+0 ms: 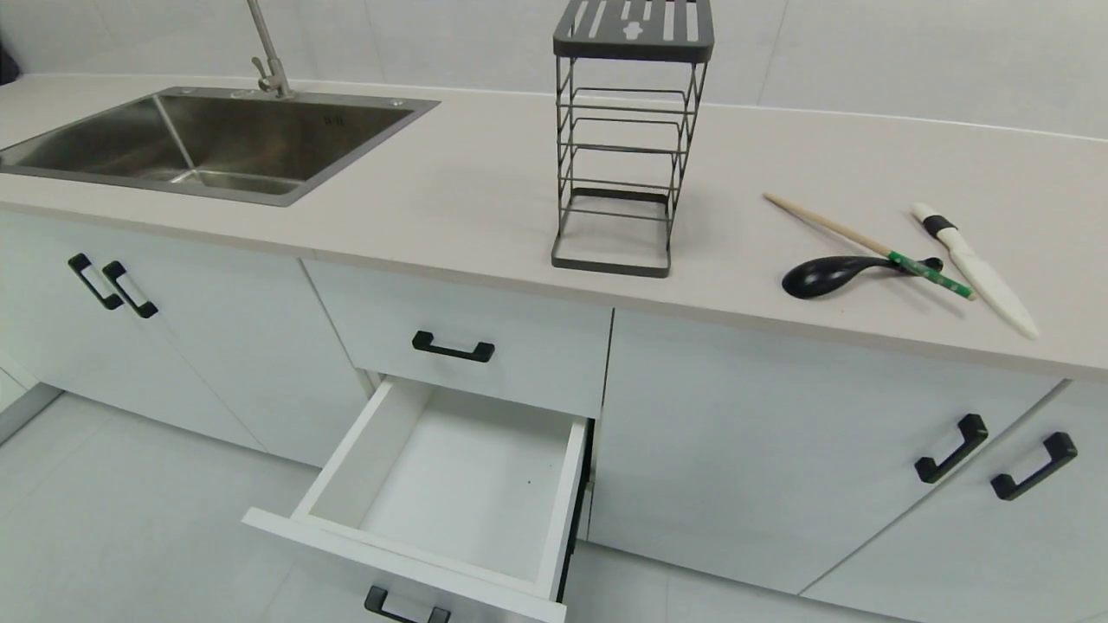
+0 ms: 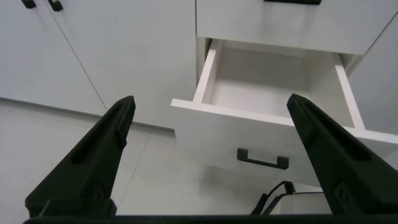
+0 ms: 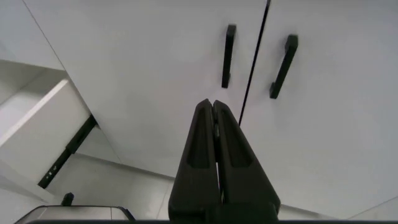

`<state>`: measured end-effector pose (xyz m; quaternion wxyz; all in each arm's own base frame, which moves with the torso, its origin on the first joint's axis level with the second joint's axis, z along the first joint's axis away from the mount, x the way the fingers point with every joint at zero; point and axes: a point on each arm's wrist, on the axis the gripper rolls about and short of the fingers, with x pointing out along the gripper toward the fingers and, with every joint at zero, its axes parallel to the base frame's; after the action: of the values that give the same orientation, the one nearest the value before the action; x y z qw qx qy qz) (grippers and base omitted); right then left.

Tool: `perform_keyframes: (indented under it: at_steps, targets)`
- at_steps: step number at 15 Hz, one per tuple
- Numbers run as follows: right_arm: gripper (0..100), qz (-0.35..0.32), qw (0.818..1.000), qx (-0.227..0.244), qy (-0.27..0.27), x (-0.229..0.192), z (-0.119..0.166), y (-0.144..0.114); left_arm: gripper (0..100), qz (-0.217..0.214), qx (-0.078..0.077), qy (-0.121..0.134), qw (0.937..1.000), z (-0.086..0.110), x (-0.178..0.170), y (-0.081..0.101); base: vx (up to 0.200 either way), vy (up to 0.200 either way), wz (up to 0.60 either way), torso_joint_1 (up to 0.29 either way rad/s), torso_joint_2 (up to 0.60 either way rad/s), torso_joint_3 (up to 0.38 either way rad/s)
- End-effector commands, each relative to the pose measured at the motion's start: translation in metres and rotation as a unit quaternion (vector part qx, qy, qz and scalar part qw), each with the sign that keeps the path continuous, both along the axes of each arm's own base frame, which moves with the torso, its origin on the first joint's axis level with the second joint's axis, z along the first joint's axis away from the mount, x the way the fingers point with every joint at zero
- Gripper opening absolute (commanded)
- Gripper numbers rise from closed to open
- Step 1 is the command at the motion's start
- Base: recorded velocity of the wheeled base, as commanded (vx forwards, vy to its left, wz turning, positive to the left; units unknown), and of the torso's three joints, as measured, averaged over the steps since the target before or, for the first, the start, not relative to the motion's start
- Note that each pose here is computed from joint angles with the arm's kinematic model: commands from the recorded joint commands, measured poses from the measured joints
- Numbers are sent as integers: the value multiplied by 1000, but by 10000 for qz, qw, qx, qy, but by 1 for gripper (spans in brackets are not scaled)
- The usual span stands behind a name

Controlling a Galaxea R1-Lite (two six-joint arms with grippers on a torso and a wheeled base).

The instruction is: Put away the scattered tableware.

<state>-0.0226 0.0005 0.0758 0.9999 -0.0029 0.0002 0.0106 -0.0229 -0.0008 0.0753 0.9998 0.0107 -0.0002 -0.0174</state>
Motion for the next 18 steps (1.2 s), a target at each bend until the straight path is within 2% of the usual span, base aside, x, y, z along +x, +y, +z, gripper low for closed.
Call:
perform_keyframes:
  at_steps: [1,4,6,12,18]
  targets:
    - [0,9,10000,6,6,0,0,0,100,-10,0,8,10000,0,0,0,0,0,600,71,-471,-217]
    - [0,9,10000,6,6,0,0,0,100,-10,0,15,10000,0,0,0,0,0,0,76,-305,-121]
    - [0,1,10000,6,6,0,0,0,100,-10,0,8,10000,0,0,0,0,0,300,205,-61,-36]
    - [0,1,10000,-10,5,0,0,0,100,-10,0,8,10000,0,0,0,0,0,0,34,-40,-20]
    - [0,1,10000,-10,5,0,0,0,100,-2,0,8,10000,0,0,0,0,0,0,237,-444,-209]
